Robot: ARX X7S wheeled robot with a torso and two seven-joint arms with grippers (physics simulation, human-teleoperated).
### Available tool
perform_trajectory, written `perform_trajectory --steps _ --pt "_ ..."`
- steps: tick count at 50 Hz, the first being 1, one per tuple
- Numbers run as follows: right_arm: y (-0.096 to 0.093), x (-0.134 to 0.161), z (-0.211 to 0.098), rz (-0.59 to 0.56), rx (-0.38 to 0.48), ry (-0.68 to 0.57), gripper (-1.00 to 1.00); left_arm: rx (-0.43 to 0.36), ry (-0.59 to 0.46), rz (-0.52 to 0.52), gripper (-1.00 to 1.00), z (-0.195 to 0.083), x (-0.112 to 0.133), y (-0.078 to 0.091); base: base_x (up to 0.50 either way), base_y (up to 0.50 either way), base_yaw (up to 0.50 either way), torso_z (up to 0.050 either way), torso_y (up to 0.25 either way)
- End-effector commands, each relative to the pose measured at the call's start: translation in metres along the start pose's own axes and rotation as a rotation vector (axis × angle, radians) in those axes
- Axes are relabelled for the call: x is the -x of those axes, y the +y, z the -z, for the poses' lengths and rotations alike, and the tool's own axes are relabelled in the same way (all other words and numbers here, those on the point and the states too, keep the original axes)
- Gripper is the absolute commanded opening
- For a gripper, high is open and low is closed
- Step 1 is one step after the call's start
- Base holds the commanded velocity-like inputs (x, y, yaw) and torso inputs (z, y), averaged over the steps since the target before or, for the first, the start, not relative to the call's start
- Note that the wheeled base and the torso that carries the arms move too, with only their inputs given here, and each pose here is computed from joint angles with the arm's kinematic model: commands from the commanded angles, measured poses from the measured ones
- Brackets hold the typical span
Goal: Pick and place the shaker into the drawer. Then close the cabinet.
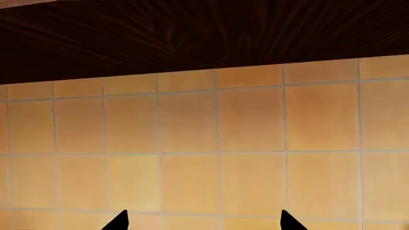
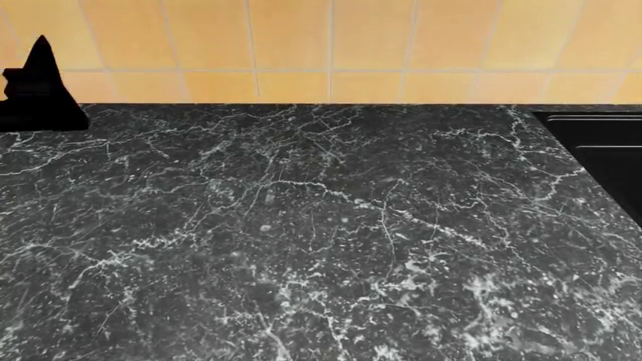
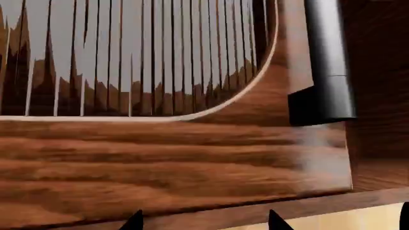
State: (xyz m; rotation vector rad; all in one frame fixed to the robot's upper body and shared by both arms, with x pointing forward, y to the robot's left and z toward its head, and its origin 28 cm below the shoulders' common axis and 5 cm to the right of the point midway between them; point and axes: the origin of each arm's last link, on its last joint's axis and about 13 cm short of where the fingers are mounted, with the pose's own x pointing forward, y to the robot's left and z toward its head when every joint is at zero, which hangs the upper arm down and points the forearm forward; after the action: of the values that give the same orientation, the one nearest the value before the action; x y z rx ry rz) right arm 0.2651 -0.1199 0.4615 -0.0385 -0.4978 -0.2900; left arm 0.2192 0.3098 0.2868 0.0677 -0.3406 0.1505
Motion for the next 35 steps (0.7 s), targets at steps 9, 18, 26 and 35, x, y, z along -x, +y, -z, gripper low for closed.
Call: perform_trajectory --steps 9,18,26,35 --pt "-0.021 0.149 0.063 -0.637 -0.111 0.292 1.00 0.162 0.009 0.157 1.00 0.004 0.021 -0.052 0.00 0.00 0.00 0.000 0.000" --pt "-0.014 0.145 0.084 -0.610 -0.107 0.280 1.00 0.207 -0.026 0.198 1.00 -0.012 0.037 -0.063 0.00 0.00 0.00 0.000 0.000" --pt "-0.007 0.145 0.096 -0.626 -0.121 0.285 1.00 0.165 -0.070 0.249 1.00 -0.017 0.051 -0.072 0.00 -0.07 0.00 0.000 0.000" --pt "-0.007 0.146 0.101 -0.620 -0.137 0.287 1.00 0.212 -0.053 0.228 1.00 -0.016 0.052 -0.073 0.00 -0.50 0.00 0.000 0.000"
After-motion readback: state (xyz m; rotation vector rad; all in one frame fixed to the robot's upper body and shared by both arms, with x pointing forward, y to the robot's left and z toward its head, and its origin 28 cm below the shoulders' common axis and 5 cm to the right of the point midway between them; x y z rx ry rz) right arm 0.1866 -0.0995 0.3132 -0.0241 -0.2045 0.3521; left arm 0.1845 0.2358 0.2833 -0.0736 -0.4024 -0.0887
